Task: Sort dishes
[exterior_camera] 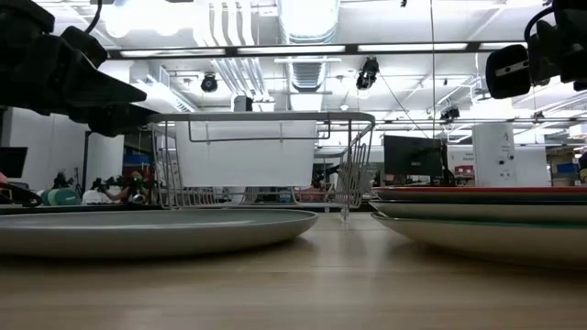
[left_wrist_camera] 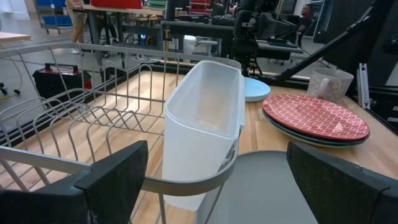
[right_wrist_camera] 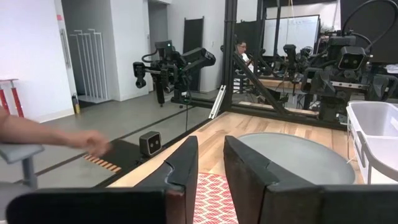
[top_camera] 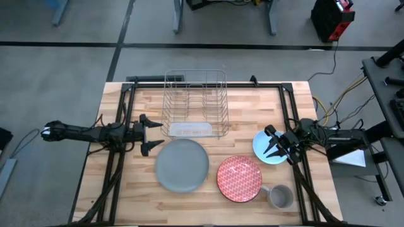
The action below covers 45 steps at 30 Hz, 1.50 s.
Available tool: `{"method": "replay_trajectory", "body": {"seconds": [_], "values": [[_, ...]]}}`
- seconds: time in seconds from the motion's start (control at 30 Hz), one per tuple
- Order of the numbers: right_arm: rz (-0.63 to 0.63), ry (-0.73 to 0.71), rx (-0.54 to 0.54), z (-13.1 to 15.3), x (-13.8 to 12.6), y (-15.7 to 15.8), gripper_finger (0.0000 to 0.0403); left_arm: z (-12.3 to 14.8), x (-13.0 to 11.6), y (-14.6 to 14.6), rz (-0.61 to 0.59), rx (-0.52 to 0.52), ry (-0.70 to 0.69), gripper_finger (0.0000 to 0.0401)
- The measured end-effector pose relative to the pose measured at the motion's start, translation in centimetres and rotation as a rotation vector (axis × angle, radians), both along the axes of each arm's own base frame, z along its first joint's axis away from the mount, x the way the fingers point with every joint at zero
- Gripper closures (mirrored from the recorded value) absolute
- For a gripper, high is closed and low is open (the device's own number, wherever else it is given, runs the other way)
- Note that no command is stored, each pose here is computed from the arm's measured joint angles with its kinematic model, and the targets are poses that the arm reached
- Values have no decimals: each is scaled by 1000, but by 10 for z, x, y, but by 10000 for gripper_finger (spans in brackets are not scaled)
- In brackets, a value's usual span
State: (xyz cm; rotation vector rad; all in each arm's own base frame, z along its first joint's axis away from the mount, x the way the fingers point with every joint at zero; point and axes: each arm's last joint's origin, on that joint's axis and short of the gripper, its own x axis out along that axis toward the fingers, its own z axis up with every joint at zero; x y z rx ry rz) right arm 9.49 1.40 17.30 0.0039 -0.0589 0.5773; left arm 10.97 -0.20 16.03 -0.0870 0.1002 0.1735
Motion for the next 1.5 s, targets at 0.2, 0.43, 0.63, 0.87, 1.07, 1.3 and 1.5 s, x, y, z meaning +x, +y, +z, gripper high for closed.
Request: {"method": "replay_trajectory", "body": {"seconds": [0.2, 0.43, 0.63, 0.87, 1.07, 1.3, 1.5], "values": [[-100, -97, -220, -3, 1, -2, 351, 0, 0, 0, 0, 0, 0, 27], [-163, -342, -664, -3, 2, -4, 360, 0, 0, 0, -19, 171, 33, 27], [-163, -360, -696, -3, 2, -4, 354, 9, 1, -1, -23, 148, -66, 27], [-160, -315, -615, -3, 2, -4, 342, 40, -3, 0, -19, 25, -412, 27], [-158, -282, -557, -3, 2, -4, 335, 49, -7, 0, -9, 74, -500, 27], [-161, -336, -651, -3, 2, -4, 332, 48, -6, 0, -12, 54, -493, 27], [-162, -350, -676, -3, 2, -4, 345, 47, -4, 0, -13, 55, -478, 27]]}}
